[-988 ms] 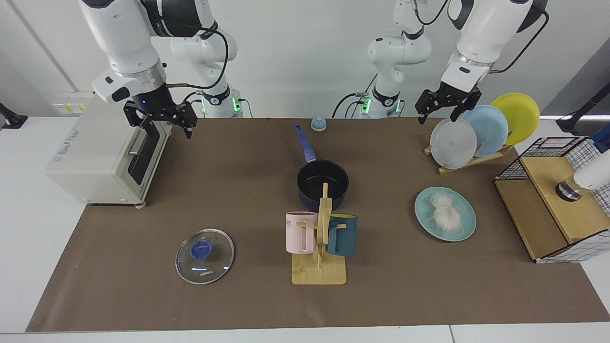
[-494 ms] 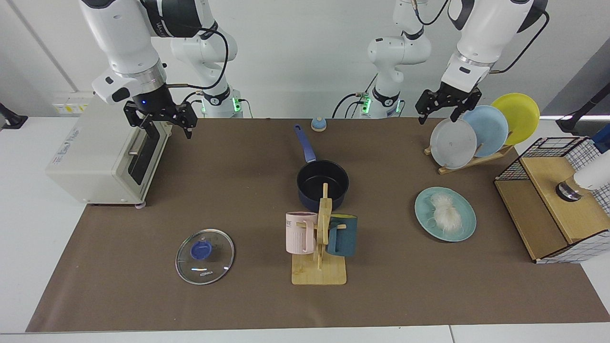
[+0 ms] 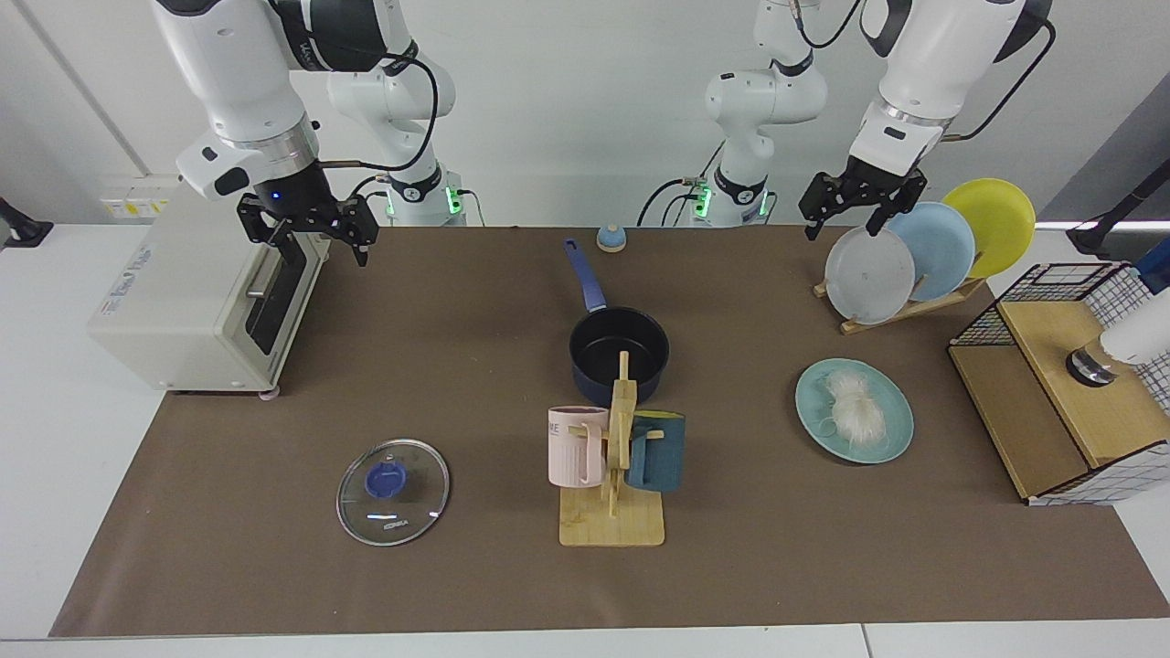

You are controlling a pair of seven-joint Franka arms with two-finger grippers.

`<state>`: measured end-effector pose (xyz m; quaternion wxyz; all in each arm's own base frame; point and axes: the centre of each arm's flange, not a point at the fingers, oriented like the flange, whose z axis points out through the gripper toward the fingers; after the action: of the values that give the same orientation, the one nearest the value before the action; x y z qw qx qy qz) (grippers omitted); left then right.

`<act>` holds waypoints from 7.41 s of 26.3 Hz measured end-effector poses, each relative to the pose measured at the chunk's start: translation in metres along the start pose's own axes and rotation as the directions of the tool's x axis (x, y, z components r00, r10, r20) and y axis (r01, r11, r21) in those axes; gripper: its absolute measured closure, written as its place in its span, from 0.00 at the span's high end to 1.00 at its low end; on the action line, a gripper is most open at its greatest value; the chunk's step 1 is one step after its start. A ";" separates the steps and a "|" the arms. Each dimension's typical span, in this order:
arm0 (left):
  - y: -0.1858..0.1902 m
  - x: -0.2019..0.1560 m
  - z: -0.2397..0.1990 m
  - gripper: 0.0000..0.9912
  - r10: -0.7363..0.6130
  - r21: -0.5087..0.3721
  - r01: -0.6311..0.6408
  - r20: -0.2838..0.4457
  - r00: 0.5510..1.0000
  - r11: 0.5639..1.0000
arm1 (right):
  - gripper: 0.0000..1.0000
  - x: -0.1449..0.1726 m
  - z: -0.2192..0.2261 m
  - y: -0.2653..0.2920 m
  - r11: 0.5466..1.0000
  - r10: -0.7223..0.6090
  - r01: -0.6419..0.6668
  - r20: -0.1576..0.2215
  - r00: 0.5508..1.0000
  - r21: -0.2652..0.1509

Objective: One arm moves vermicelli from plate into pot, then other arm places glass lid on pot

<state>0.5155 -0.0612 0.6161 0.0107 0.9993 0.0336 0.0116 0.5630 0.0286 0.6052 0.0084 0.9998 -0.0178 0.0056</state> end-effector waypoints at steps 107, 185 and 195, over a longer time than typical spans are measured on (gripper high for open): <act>0.247 0.030 0.175 0.36 -0.172 -0.123 0.181 0.083 0.982 0.976 | 0.99 0.152 0.104 -0.014 1.000 -0.020 0.020 -0.073 0.997 0.002; -0.024 0.052 0.022 1.00 0.110 0.000 -0.110 0.074 0.991 0.994 | 0.63 0.049 0.119 -0.134 0.997 0.048 -0.052 -0.078 0.996 -0.054; -0.027 0.056 0.016 1.00 0.063 0.001 -0.063 0.029 0.998 0.998 | 0.63 -0.058 0.097 -0.220 0.993 0.089 -0.093 -0.068 0.994 -0.073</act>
<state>0.5701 -0.0304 0.6010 0.0096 0.9999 0.0019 -0.0025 0.5135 0.2489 0.5037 0.0469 0.9962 -0.0633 0.0374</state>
